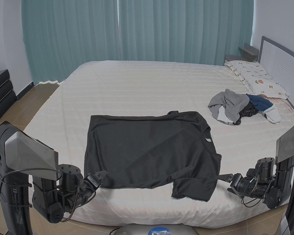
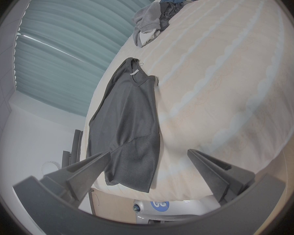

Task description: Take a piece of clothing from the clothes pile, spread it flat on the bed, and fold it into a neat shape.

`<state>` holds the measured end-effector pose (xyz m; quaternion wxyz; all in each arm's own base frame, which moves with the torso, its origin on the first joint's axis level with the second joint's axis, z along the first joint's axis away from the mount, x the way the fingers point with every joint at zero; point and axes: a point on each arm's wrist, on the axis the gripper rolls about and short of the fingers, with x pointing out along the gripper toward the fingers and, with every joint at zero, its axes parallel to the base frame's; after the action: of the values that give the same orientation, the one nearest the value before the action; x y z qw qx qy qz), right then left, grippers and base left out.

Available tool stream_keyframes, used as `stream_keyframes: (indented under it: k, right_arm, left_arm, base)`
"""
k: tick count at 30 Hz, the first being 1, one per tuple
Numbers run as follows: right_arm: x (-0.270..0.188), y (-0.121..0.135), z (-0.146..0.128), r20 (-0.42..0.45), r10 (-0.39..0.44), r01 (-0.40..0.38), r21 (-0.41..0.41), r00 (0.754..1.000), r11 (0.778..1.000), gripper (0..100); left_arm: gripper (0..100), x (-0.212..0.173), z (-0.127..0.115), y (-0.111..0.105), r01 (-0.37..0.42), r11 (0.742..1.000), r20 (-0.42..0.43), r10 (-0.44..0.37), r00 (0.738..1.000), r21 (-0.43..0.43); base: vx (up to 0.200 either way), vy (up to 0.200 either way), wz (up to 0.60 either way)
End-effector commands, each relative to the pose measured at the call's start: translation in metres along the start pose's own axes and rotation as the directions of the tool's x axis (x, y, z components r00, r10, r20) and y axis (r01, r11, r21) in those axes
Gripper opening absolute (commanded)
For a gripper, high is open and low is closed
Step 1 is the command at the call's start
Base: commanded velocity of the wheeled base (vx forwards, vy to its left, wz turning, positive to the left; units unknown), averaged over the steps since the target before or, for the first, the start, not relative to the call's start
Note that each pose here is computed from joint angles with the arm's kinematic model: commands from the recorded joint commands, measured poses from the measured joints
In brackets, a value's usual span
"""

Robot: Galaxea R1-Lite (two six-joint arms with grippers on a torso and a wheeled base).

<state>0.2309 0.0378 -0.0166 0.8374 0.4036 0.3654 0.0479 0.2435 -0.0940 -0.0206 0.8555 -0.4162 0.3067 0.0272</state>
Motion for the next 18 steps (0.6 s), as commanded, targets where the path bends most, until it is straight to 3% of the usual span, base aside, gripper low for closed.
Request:
stream_keyframes:
  k: [1,5,10,18]
  right_arm:
    - [0.001,0.0,0.0,0.002,0.006,-0.006,-0.002,1.0,1.0,100]
    - [0.001,0.0,0.0,0.005,0.006,-0.006,-0.003,1.0,1.0,100]
    - [0.003,-0.001,0.0,0.002,0.002,-0.002,-0.005,1.0,1.0,100]
    - [0.003,-0.001,0.0,0.001,0.001,-0.001,-0.004,1.0,1.0,100]
  left_arm:
    - [100,0.006,-0.004,-0.001,0.003,1.0,-0.003,-0.003,1.0,0.001]
    - [100,0.012,0.002,-0.005,0.02,0.999,0.035,-0.018,0.999,-0.039]
    - [100,0.024,0.002,-0.003,-0.006,0.999,0.097,0.009,0.995,-0.031]
    - [100,0.023,-0.003,0.011,-0.094,0.995,0.106,0.089,0.99,0.042]
  base:
    - [0.0,0.0,0.0]
    - [0.0,0.0,0.0]
    - [0.0,0.0,0.0]
    - [0.0,0.0,0.0]
